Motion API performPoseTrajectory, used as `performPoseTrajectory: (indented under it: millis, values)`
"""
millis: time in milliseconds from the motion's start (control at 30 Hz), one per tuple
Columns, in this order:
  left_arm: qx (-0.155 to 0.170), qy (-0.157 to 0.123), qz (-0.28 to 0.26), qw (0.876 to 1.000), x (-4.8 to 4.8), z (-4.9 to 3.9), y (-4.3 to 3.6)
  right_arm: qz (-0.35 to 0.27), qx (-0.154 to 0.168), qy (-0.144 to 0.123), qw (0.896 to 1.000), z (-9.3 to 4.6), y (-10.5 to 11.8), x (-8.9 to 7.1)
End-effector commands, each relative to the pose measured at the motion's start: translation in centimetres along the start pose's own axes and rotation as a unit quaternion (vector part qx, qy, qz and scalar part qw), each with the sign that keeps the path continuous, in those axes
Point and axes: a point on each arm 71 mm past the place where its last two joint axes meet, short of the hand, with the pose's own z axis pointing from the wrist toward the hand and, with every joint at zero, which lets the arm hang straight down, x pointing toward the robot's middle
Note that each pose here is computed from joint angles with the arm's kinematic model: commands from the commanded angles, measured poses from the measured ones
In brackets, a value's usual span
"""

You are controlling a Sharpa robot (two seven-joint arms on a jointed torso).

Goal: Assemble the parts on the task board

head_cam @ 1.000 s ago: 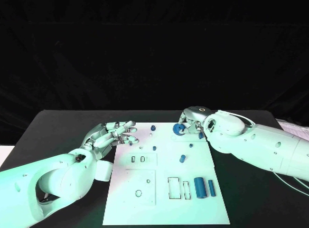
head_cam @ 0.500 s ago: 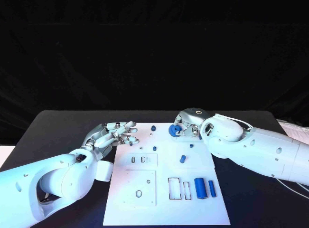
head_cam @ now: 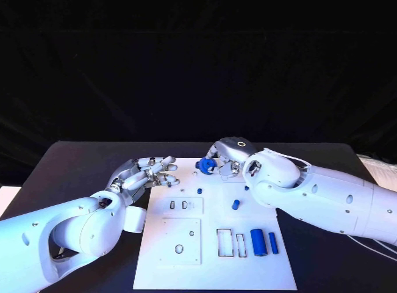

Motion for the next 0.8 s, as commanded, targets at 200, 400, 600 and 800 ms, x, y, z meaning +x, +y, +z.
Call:
performPoseTrajectory:
  millis: [200,400,600,800]
  values:
    - [0.001,0.013,-0.006,1.000,0.31,0.04,-0.05,-0.003,-0.001,0.008,1.000,0.9,1.2,1.2]
    - [0.000,0.014,-0.006,1.000,0.40,0.06,-0.04,-0.004,0.003,0.031,0.999,1.7,1.4,2.4]
    - [0.000,0.014,-0.006,1.000,0.42,0.07,-0.03,-0.006,0.004,0.046,0.999,2.2,1.6,3.3]
    - [-0.001,0.013,-0.006,1.000,0.42,0.07,-0.01,-0.004,-0.001,0.046,0.999,2.4,2.1,3.7]
